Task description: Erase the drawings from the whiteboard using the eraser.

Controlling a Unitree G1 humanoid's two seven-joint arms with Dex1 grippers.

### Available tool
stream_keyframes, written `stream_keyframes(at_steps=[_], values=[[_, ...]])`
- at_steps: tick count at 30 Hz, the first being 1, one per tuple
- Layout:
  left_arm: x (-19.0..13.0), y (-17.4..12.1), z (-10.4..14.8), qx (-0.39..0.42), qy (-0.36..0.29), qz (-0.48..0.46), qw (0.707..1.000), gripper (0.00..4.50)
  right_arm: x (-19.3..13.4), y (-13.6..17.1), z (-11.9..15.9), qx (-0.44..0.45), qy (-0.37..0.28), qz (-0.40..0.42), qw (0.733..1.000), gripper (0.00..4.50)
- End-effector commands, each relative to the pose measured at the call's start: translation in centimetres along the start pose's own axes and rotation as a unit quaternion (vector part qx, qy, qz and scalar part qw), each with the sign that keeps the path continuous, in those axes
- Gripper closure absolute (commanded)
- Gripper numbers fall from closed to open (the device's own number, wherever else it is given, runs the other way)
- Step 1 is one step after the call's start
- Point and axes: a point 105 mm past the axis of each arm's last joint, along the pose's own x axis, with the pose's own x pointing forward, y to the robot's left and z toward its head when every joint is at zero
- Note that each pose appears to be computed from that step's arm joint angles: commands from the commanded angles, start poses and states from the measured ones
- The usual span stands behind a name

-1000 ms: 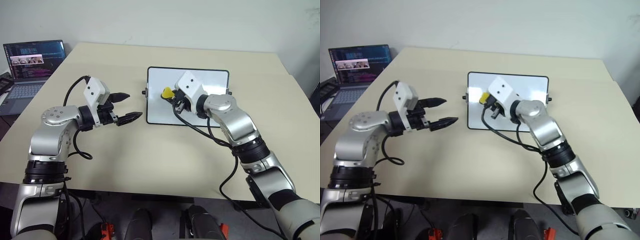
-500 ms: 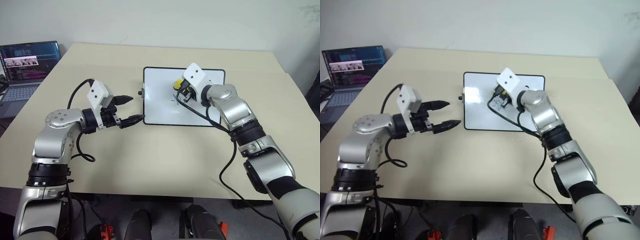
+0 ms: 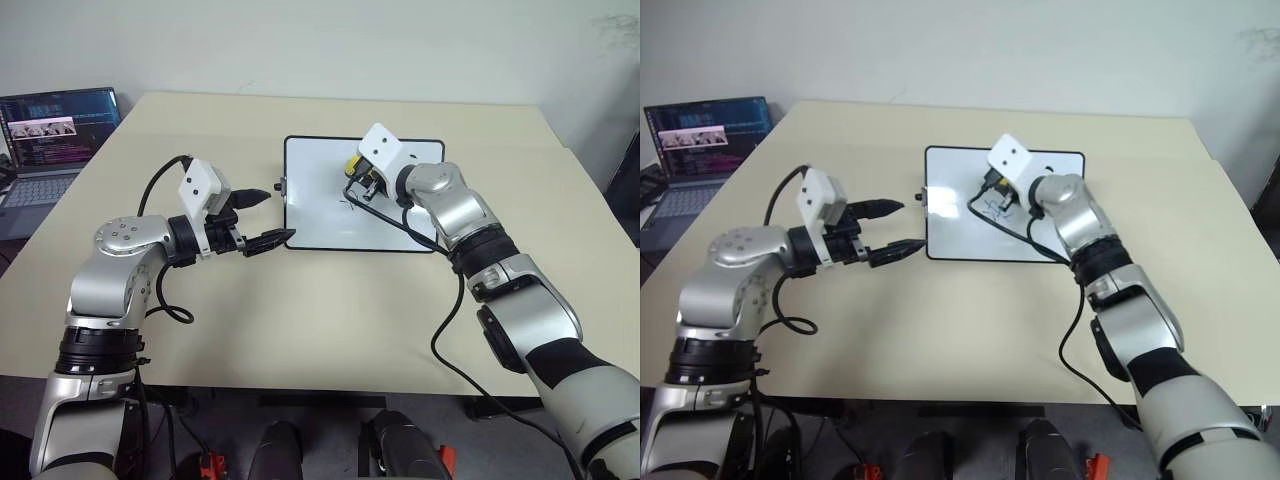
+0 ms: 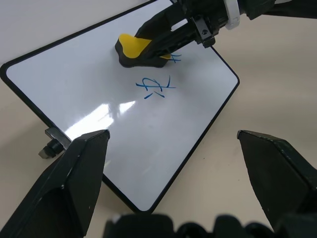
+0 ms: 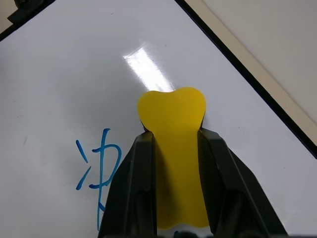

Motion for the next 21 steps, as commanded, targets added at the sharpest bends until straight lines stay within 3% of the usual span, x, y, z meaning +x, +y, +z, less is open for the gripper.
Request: stream_keyframes(at_steps=[1, 16, 21], values=[[0.2, -0.3, 1.1, 0.016, -0.014, -0.006, 1.0, 0.0, 0.4, -0.1, -0.1, -0.026, 0.016, -0.013, 0.999, 3.68], [0.0, -0.3, 1.1, 0.014, -0.015, -0.001, 1.0, 0.0, 1.0, 0.9, -2.7, -0.049, 0.076, -0.012, 0.996, 3.68], [0.0, -0.3, 1.1, 0.014, -0.014, -0.001, 1.0, 0.0, 1.3, 3.5, -3.8, -0.057, 0.096, 0.047, 0.993, 3.68]])
